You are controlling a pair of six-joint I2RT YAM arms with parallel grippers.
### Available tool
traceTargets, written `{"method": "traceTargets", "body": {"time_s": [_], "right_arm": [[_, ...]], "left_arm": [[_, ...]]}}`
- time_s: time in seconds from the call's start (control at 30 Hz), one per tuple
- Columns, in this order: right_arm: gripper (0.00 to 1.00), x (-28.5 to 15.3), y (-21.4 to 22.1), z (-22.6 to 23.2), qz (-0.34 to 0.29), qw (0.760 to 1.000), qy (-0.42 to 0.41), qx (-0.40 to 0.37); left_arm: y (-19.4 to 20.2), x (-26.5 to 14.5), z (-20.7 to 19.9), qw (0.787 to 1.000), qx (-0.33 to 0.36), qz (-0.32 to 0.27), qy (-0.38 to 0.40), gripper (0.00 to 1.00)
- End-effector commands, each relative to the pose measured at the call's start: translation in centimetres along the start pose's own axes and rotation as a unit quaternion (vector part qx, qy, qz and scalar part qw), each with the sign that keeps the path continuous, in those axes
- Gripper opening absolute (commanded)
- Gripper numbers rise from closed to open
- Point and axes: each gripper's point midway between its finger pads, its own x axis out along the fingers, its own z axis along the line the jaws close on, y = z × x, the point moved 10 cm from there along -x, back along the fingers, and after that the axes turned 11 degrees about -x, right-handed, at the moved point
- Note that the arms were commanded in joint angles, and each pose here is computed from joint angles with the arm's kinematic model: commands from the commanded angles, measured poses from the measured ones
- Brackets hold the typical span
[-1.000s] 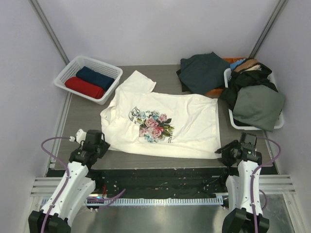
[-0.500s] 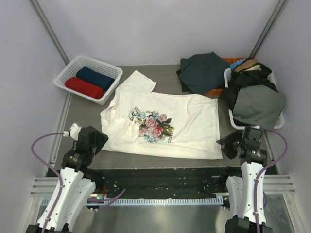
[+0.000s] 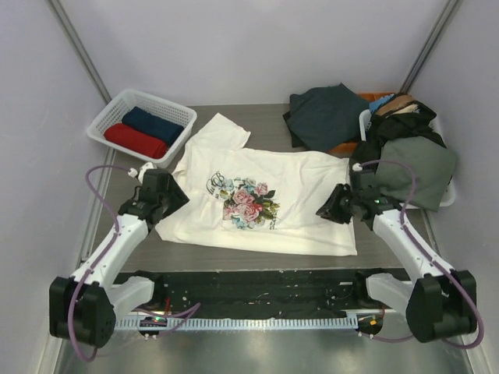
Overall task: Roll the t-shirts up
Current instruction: Fold the T-shirt at the center of the board.
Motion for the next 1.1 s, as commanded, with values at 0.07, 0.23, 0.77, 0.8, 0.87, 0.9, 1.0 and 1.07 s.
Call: {"method": "traceTargets", "body": {"time_s": [0.07,0.23,0.77,0.8,0.87,0.9,1.0,1.07], "right_arm": [[0.39,3.7,-1.1,8.9,-0.027,0.987,-0.129,-0.096],[0.43,6.8,-1.4,15.8,-0.063,0.971,-0.200,-0.111],[0.50,16.8,2.5,24.9,0.002,0.951,-0.223,-0.212],[0.50,16.8,2.6,24.9,0.005,0.950,-0.224,-0.215],[0.50,17.3,2.9,24.7,0.014,0.950,-0.224,-0.217],[0.50,17.4,3.2,24.8,0.022,0.948,-0.231,-0.220],[0.49,18.2,3.7,25.1,0.038,0.945,-0.230,-0.228],[0.48,18.9,4.2,25.1,0.047,0.944,-0.225,-0.235]], "left_arm": [[-3.0,2.7,-3.1,0.997,0.039,-0.063,0.009,0.57],[-3.6,5.3,-3.3,0.998,0.048,-0.043,-0.020,0.56],[-4.1,7.8,-1.3,0.998,0.043,-0.006,-0.035,0.49],[-4.1,7.9,-1.2,0.999,0.041,-0.002,-0.036,0.50],[-3.9,8.2,-1.0,0.999,0.032,0.011,-0.028,0.51],[-3.7,8.4,-0.9,0.999,0.030,0.016,-0.028,0.51],[-3.7,8.7,-0.5,0.999,0.022,0.027,-0.029,0.51],[-3.6,8.8,-0.2,0.999,0.019,0.031,-0.033,0.50]]}}
